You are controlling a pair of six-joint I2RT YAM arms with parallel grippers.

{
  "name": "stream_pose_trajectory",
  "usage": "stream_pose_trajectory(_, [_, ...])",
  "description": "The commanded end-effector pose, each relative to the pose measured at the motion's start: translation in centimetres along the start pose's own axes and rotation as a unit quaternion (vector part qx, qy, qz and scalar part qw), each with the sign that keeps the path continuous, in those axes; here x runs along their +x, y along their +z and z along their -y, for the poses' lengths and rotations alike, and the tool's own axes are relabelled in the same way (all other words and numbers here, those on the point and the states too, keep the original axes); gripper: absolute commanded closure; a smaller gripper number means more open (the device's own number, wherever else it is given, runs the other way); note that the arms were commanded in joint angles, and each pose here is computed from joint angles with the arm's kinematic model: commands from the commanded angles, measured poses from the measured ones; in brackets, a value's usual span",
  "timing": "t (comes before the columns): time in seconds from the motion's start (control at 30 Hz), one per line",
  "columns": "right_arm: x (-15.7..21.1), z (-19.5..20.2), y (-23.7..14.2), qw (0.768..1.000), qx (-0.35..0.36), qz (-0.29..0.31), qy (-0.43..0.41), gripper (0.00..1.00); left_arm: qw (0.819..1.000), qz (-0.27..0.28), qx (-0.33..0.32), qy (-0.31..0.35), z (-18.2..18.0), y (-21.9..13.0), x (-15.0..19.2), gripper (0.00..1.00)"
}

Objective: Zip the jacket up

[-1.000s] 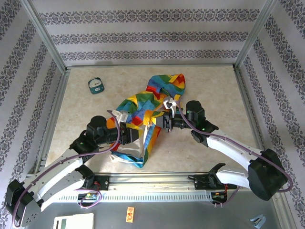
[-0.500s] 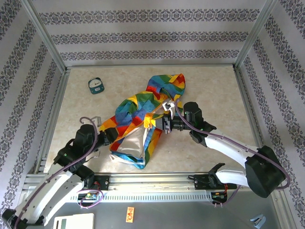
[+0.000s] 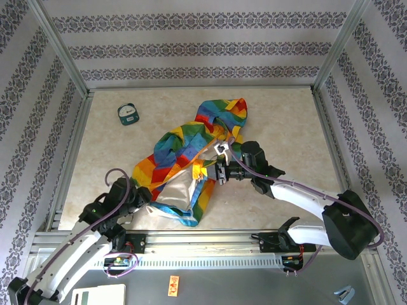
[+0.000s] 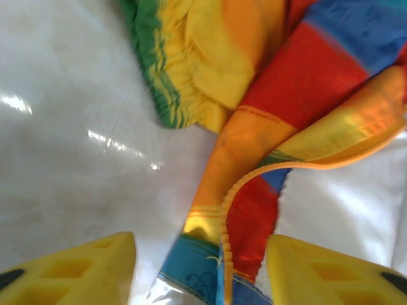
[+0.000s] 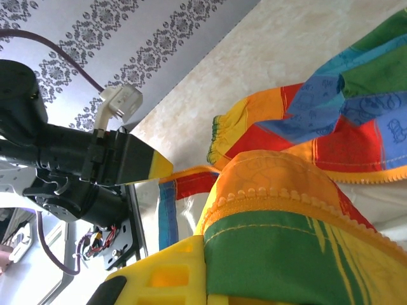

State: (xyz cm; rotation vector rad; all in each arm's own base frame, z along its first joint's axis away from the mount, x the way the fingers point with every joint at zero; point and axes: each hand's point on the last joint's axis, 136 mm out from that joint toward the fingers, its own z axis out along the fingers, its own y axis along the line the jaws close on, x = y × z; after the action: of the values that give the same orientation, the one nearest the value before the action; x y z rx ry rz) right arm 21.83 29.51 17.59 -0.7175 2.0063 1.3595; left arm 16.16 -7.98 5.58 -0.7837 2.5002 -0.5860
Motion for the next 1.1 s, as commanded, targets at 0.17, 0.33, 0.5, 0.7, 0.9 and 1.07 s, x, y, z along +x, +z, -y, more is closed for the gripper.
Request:
stream_pose_trajectory(0.17, [0.2,0.7,-1.6,0.999,0.016,0.014,0.025,1.0,0.995,0.02,0.085,0.046,5.1,-0.9,-1.8,1.0])
stream_pose_trajectory(0.33, [1.7,0.5,-2.9,0.998,0.018,-0.001,0.052,1.0,0.98,0.03,0.068,0.184,9.4,-2.4,-3.0,1.0])
stream_pose_trajectory(0.5, [4.2,0.3,-4.8,0.995,0.021,-0.003,0.097,1.0,0.934,0.015,0.074,0.348,17.3,-0.7,1.0,1.0])
stream_pose_trajectory(0.7, [7.7,1.0,-7.1,0.99,0.051,0.0,0.129,1.0,0.887,-0.058,0.078,0.452,22.2,3.4,9.4,1.0])
stream_pose_trajectory(0.9, [9.6,1.0,-7.9,0.992,0.052,0.004,0.112,1.0,0.892,-0.079,0.074,0.439,21.1,3.7,10.7,0.62])
stream_pose_trajectory(1.07, [10.1,1.2,-8.3,0.993,0.064,-0.004,0.102,1.0,0.908,-0.044,0.101,0.403,21.2,1.0,8.7,0.49])
